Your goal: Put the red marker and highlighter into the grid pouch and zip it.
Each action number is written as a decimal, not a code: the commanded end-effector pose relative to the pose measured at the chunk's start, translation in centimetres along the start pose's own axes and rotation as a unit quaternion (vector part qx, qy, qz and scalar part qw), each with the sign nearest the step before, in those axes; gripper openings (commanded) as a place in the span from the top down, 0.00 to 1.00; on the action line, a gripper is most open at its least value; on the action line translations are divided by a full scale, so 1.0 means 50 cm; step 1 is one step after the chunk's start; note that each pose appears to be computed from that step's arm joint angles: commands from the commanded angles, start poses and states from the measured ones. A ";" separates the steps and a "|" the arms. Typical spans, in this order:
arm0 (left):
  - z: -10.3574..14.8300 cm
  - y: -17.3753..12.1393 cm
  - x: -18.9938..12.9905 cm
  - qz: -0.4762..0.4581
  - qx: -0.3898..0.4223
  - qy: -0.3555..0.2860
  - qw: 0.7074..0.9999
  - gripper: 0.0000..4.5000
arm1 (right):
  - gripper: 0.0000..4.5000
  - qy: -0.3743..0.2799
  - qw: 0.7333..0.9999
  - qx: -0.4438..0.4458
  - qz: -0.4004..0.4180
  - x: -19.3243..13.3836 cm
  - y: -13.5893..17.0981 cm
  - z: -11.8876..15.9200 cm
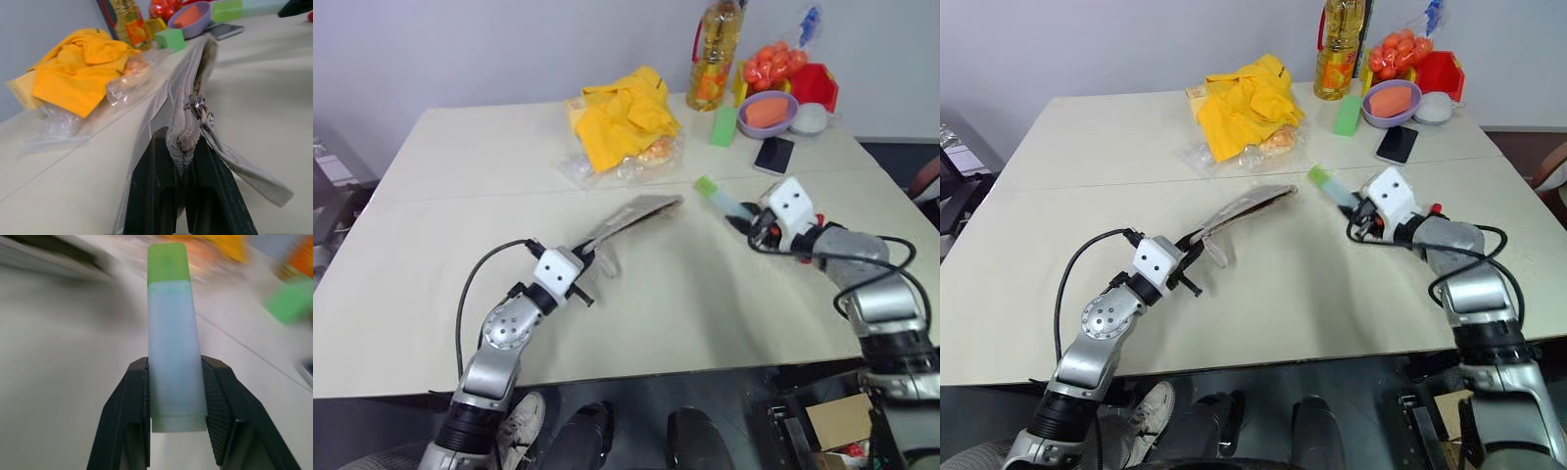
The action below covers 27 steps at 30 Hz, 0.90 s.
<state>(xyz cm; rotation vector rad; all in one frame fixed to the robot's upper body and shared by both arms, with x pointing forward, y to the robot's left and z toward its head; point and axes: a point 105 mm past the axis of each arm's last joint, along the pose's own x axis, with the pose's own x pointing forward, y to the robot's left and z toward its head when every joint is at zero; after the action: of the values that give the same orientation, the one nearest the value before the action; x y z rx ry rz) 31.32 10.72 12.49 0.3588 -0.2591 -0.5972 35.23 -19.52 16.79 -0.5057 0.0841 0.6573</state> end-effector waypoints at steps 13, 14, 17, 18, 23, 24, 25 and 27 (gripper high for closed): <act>0.029 0.003 0.001 -0.011 0.000 -0.027 1.000 1.00 | 0.80 -0.014 0.998 -0.014 0.065 -0.003 0.045 0.027; 0.029 0.002 0.001 -0.011 -0.001 -0.028 1.000 1.00 | 0.80 -0.012 0.998 -0.015 0.068 -0.003 0.047 0.025; 0.030 -0.001 0.002 -0.011 -0.003 -0.029 1.000 1.00 | 0.80 -0.010 0.997 -0.015 0.075 -0.004 0.052 0.021; 0.031 -0.003 0.002 -0.012 -0.003 -0.029 1.000 1.00 | 0.80 -0.008 0.997 -0.016 0.077 -0.004 0.053 0.019; 0.037 -0.016 0.005 -0.021 -0.005 -0.035 0.999 1.00 | 0.80 0.000 0.996 -0.022 0.082 0.004 0.057 0.012; 0.038 -0.022 0.005 -0.028 -0.004 -0.036 0.999 1.00 | 0.80 0.000 0.996 -0.023 0.082 0.006 0.057 0.012; 0.038 -0.028 0.005 -0.035 -0.002 -0.037 0.999 1.00 | 0.80 0.000 0.996 -0.023 0.082 0.008 0.057 0.012; 0.038 -0.038 0.003 -0.046 0.001 -0.036 0.998 1.00 | 0.80 0.001 0.996 -0.024 0.083 0.010 0.058 0.012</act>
<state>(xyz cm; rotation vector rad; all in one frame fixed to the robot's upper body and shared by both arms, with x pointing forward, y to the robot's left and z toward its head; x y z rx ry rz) 30.58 9.40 12.00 0.3349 -0.2448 -0.6731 33.68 -17.52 14.79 -0.5243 0.1649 0.8143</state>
